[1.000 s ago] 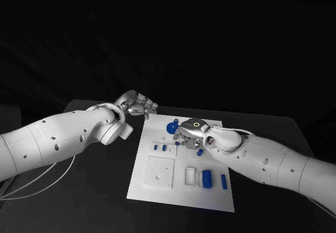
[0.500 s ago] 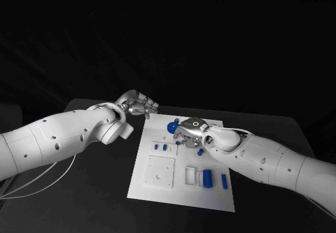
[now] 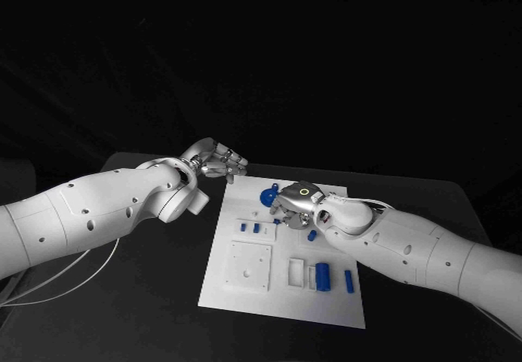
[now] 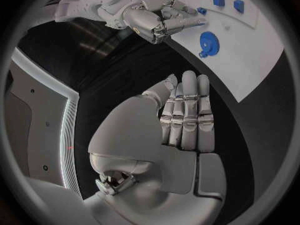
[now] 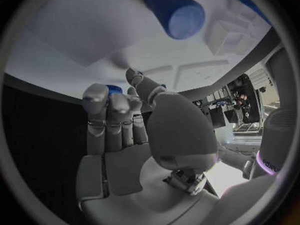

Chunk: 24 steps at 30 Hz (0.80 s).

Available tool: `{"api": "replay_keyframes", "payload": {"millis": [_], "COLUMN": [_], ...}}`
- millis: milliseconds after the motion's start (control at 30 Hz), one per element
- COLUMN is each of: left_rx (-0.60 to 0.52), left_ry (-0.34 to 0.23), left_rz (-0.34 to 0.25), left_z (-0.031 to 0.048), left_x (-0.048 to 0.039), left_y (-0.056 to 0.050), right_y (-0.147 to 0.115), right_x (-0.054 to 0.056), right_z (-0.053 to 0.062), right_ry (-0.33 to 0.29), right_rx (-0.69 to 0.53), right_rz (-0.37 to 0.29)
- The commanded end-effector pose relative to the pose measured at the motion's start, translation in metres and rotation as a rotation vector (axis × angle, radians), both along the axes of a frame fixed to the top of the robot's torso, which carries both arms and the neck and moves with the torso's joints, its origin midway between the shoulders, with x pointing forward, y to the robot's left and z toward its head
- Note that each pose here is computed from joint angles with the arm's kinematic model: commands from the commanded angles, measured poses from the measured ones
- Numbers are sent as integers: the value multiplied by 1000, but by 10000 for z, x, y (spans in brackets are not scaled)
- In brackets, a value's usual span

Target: Assemble the parts on the task board

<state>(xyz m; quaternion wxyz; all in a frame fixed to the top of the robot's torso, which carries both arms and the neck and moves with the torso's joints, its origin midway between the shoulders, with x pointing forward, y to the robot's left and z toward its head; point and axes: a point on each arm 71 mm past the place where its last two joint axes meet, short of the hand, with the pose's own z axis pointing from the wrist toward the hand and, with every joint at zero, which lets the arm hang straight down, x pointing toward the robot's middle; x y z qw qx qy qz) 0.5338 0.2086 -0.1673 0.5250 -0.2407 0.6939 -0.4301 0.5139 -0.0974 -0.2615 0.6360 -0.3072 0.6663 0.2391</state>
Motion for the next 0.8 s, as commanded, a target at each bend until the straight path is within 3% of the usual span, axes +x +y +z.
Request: {"api": "replay_keyframes", "payload": {"millis": [33,800], "left_rx": [-3,-1], "left_ry": [4,9], "left_rz": [-15,-17], "left_z": [8,6], "left_x": [-5,-4], "left_y": [-24,-29], "right_y": [4,90], "right_x": [0,-52], "right_z": [-11,-41], "right_ry": [-6,22], "right_rx": [-16,-12], "right_rz": [1,25]}}
